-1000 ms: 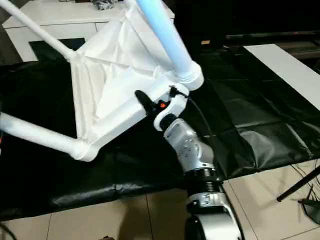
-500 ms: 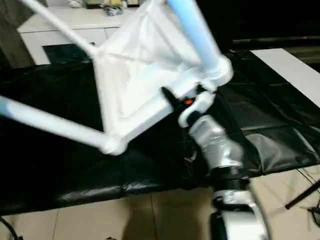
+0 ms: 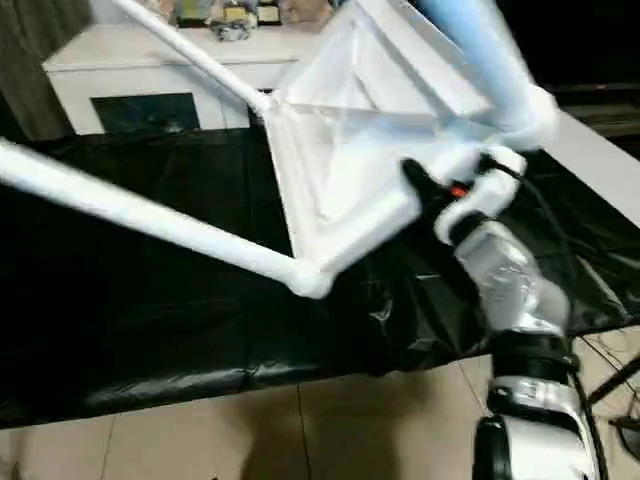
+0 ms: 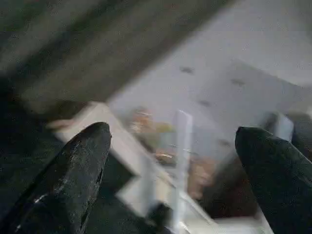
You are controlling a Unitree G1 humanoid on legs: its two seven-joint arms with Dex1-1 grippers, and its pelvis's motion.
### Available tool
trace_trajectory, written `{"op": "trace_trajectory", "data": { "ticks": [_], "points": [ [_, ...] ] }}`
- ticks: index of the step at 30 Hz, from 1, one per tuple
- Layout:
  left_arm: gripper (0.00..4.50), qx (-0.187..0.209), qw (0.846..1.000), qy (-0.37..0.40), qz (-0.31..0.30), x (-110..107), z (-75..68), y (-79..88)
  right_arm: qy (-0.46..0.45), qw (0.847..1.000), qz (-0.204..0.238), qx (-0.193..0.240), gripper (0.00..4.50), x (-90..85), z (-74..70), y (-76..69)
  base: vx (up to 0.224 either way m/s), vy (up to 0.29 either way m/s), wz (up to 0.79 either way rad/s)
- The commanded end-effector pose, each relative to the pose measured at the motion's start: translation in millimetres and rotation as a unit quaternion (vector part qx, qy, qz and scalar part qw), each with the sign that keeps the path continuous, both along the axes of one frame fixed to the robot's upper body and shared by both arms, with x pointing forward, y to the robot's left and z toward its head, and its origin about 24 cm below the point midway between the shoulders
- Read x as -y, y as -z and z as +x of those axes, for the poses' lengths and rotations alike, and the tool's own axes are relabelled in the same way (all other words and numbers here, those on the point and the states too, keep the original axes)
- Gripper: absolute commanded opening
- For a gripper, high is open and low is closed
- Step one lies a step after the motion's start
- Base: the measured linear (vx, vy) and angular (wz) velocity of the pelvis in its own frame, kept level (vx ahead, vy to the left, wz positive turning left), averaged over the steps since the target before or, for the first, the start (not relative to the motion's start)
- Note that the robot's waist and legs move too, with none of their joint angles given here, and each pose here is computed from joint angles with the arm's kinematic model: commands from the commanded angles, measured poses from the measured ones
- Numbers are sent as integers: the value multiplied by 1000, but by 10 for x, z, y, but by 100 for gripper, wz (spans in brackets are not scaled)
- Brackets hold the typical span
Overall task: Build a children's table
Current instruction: Flip table
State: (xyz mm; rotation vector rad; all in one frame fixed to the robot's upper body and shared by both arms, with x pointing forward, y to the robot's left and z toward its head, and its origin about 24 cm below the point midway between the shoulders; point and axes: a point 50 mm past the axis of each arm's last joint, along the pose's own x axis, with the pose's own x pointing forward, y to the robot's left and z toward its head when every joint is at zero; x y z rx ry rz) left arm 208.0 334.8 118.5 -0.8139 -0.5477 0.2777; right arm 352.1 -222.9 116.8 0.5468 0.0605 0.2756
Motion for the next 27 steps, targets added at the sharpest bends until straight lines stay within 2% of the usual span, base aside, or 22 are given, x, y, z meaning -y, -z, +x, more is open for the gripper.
{"op": "trace_trajectory", "data": {
  "ticks": [1, 4, 5, 7, 8, 10, 12, 13, 14, 16, 18, 21, 22, 23, 25, 26, 27],
  "points": [
    [450, 2, 1000, -25, 3, -68, 8, -48, 3, 998, -66, -7, 206, 53, -16, 19, 0, 0, 0],
    [450, -2, 999, -36, 13, -115, -11, -57, 0, 997, -72, -8, 206, 76, -18, 6, 0, 0, 0],
    [450, -8, 998, -38, 48, -124, -7, -111, -2, 996, -86, -9, 206, 90, -10, -13, 0, 0, 0],
    [450, -10, 997, -39, 71, -120, 4, -155, -3, 995, -94, -10, 206, 99, -2, -26, 0, 0, 0],
    [450, -3, 992, -21, 121, -67, 49, -303, 2, 994, -107, -7, 206, 113, 20, -63, 0, 0, 0],
    [450, 2, 989, -4, 148, -18, 79, -390, 4, 994, -110, -5, 206, 115, 32, -89, 0, 0, 0],
    [450, 7, 978, 37, 204, 104, 132, -535, 5, 993, -120, 1, 206, 105, 55, -141, 0, 0, 0],
    [450, 7, 978, 37, 204, 104, 132, -535, 5, 993, -120, 1, 206, 105, 55, -141, 0, 0, 0],
    [450, 11, 971, 56, 232, 169, 157, -614, 8, 992, -127, 4, 206, 100, 71, -170, 0, 0, 0],
    [450, 31, 957, 77, 277, 273, 208, -825, 15, 987, -161, 11, 206, 77, 113, -249, 0, 0, 0],
    [450, 35, 943, 79, 322, 331, 250, -988, 30, 982, -188, 12, 206, 44, 155, -310, 0, 0, 0],
    [450, 29, 934, 84, 346, 359, 268, -1032, 36, 980, -197, 12, 206, 27, 172, -330, 0, 0, 0],
    [450, 19, 924, 95, 371, 400, 285, -1059, 45, 976, -214, 11, 206, 11, 187, -346, 0, 0, 0],
    [450, 19, 924, 95, 371, 400, 285, -1059, 45, 976, -214, 11, 206, 11, 187, -346, 0, 0, 0],
    [450, -26, 882, 149, 447, 563, 330, -1058, 58, 968, -245, 16, 206, -63, 222, -387, 0, 0, 0],
    [450, -46, 846, 212, 487, 723, 337, -1015, 64, 961, -266, 24, 206, -142, 244, -413, 0, 0, 0],
    [450, -57, 820, 263, 506, 844, 328, -968, 69, 958, -278, 29, 206, -201, 260, -427, 0, 0, 0]
  ]
}}
